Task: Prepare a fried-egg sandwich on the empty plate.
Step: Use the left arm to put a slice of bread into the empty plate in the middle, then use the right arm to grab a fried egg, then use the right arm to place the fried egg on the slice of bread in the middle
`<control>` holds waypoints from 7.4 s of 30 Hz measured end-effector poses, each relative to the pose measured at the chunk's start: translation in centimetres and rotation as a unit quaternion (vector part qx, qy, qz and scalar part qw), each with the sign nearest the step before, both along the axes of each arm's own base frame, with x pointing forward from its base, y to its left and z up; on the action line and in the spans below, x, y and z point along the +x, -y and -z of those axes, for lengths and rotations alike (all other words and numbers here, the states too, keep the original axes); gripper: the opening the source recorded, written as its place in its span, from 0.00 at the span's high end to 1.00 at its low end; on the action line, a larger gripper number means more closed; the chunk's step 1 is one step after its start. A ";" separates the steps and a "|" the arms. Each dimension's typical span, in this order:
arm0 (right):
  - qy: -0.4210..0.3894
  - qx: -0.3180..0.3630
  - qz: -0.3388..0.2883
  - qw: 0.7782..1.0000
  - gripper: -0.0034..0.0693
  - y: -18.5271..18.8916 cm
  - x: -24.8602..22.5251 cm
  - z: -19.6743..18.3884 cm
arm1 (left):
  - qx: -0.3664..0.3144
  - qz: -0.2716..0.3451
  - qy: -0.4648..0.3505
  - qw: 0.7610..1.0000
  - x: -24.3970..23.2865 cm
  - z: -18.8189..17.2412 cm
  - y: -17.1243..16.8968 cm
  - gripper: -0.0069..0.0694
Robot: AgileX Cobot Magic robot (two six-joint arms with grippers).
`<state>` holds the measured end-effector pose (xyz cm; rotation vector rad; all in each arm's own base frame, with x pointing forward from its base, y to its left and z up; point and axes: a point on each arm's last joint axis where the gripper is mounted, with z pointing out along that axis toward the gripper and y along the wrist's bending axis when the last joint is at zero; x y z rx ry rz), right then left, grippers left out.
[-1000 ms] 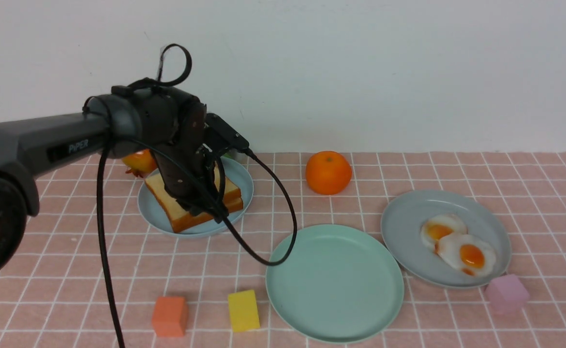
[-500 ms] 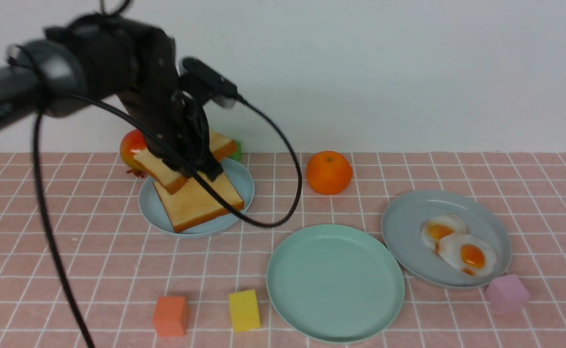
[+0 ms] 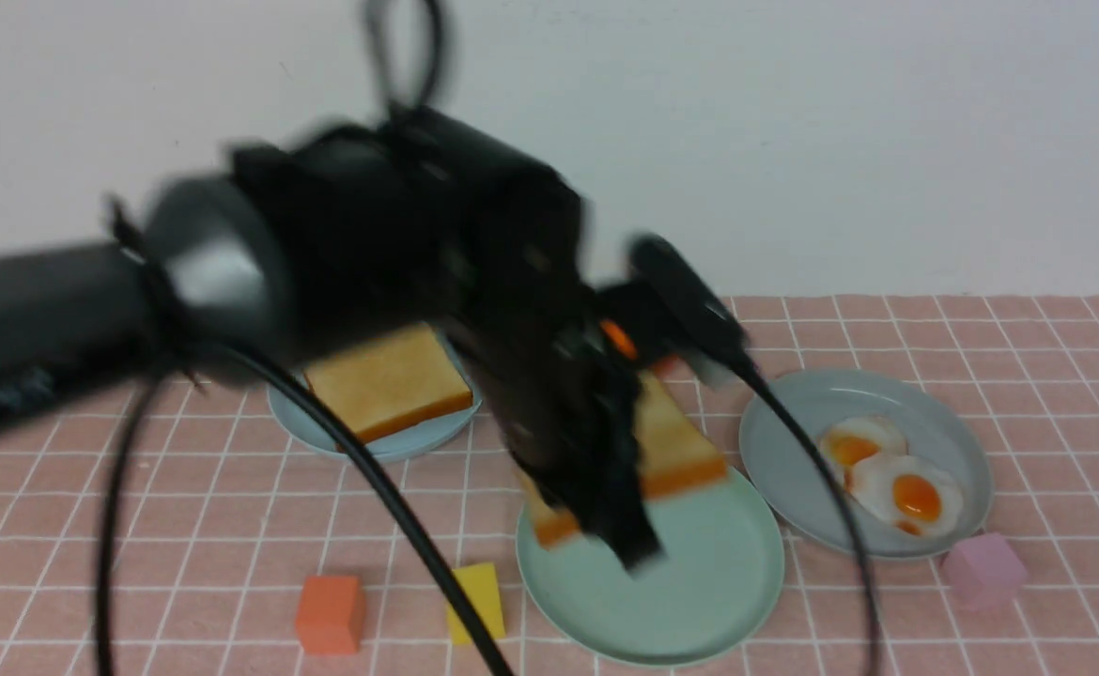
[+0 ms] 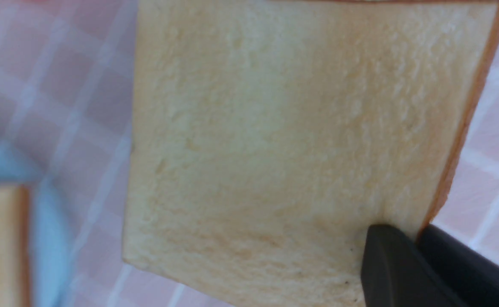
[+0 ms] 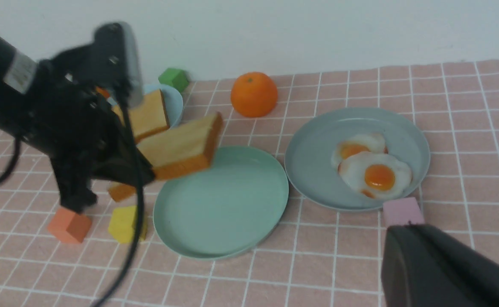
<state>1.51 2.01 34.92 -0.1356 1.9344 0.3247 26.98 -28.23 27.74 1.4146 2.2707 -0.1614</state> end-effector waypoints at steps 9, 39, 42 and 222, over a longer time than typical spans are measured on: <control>-0.017 -0.013 0.002 1.000 0.94 0.1 -0.1 0.3 | 0.031 0.028 -0.017 0.999 -0.5 4.2 2.8 0.85; -0.015 -0.014 0.003 1.000 0.94 0.1 -0.1 0.3 | 0.047 -0.021 -0.010 0.999 1.2 8.7 3.9 0.53; -0.016 -0.014 0.002 1.000 0.93 0.1 -0.1 0.2 | 0.042 -0.022 -0.007 0.999 1.2 8.2 3.8 0.40; -0.246 -0.473 -0.177 0.828 0.40 -27.7 23.4 15.8 | -0.464 -0.129 0.029 0.876 -23.0 -6.4 -21.7 0.89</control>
